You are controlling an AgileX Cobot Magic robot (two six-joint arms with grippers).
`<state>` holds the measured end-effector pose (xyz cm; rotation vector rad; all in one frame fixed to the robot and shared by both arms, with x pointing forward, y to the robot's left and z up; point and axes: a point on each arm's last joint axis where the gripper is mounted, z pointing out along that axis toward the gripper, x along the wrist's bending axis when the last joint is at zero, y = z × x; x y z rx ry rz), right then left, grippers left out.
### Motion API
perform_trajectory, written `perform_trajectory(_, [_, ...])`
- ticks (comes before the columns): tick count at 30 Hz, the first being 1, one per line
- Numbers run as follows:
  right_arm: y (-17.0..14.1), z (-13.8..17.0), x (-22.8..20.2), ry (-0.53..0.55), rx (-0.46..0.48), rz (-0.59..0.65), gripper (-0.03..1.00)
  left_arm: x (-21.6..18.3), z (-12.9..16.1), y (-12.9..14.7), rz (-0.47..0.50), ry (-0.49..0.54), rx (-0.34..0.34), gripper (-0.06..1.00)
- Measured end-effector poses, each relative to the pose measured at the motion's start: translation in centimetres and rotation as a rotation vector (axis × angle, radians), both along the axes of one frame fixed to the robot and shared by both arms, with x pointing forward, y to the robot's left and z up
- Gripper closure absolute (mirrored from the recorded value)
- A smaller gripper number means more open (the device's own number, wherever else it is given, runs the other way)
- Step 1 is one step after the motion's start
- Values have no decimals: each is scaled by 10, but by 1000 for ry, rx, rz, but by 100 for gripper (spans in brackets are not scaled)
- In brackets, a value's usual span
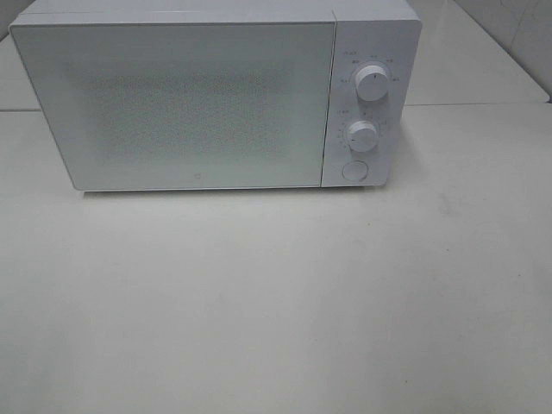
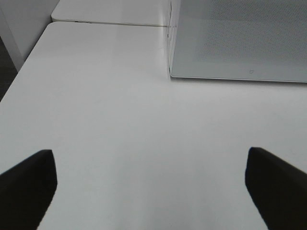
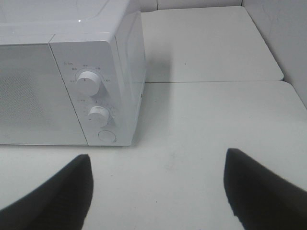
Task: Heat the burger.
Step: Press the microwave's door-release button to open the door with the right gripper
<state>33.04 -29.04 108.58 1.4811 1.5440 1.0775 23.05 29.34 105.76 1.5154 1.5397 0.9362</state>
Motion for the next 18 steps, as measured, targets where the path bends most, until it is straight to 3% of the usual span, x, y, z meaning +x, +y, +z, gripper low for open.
perform_trajectory(10, [4, -8, 51, 4, 0, -5, 22, 0, 0, 0, 0, 0, 0, -4])
perform_trajectory(18, [5, -12, 81, -66, 6, -10, 22, 0, 0, 0, 0, 0, 0, -4])
